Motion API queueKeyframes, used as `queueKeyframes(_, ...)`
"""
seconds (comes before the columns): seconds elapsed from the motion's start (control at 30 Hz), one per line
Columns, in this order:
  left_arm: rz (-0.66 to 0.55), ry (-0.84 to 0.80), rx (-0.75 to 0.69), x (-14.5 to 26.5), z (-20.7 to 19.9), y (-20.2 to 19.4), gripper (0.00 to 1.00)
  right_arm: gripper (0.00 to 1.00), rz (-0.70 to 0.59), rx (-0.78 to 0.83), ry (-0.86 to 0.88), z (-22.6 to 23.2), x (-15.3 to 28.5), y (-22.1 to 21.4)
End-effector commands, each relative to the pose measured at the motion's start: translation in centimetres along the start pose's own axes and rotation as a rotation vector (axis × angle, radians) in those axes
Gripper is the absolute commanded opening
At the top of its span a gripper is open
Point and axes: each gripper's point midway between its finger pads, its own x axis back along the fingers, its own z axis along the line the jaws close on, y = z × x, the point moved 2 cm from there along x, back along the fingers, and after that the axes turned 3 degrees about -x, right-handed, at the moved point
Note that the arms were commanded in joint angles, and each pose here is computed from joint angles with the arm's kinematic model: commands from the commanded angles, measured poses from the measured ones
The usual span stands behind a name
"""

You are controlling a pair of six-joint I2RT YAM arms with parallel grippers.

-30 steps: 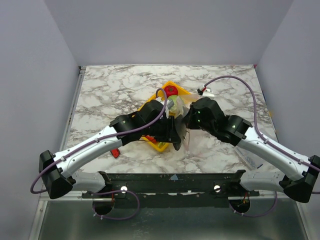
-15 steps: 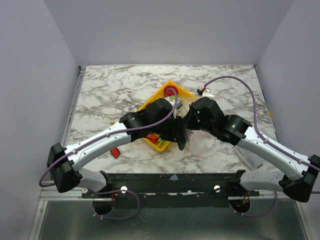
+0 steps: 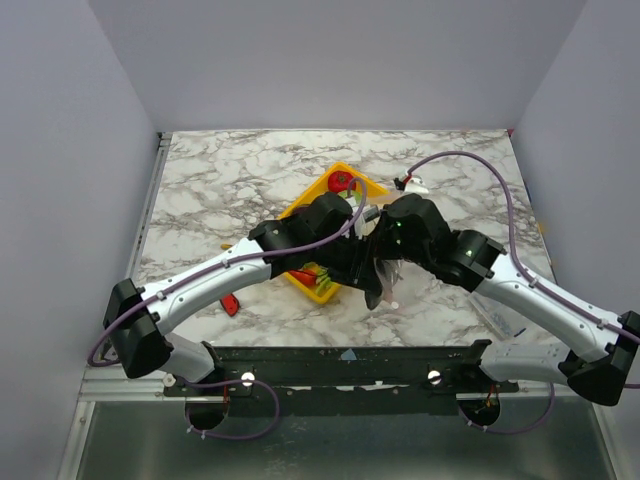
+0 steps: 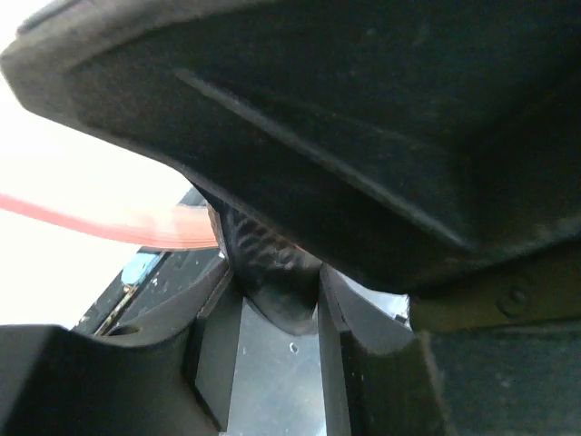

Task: Place the food in the zip-top bag and seal the zipper
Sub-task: Place the fake fish in the zipper food storage bag.

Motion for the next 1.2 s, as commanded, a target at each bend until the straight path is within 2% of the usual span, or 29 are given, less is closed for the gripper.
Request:
queueKeyframes(0.0,0.181,-0.153,-0.114,0.5,-1.6,-2.7,0.14,0.01,-0.058,0.063,0.042,0.4,0.9,1.3)
queueKeyframes(0.1,0.194,-0.13,-0.095,0.3,-1.0,-2.7,0.21,0.01,-0.047,0.091,0.046,0.3,0.8,1.0)
queueKeyframes(0.3,0.109,-0.125,-0.06,0.3,-1.4,-1.6,0.52,0.0,-0.032,0.077,0.017,-0.7,0.5,-0.1)
queueKeyframes(0.5,0.042,-0.071,-0.08,1.8,-1.1,-1.3,0.68,0.0,-0.038,0.059,-0.02,-1.9,0.5,-0.6)
queueKeyframes(0.67,-0.02,-0.053,-0.113,3.4,-1.2,-1.1,0.69,0.01,-0.053,0.055,-0.019,-1.8,0.6,-0.2)
queueKeyframes(0.77,-0.059,-0.034,-0.129,4.1,-0.9,-1.2,0.64,0.01,-0.068,0.054,-0.019,-1.7,0.8,0.2)
queueKeyframes(0.83,-0.097,0.008,-0.138,4.4,-0.1,-1.1,0.61,0.0,-0.077,0.051,-0.015,-1.6,1.0,0.5)
queueKeyframes(0.97,-0.202,0.134,-0.139,5.1,2.2,-0.3,0.61,0.01,-0.113,0.045,-0.009,-1.5,1.6,1.4)
queueKeyframes(1.0,-0.24,0.167,-0.142,5.5,2.7,0.0,0.62,0.01,-0.122,0.046,-0.023,-1.8,1.7,1.5)
queueKeyframes(1.17,-0.438,0.255,-0.119,7.6,5.7,1.1,0.79,0.0,-0.184,0.027,-0.1,-3.5,2.9,2.5)
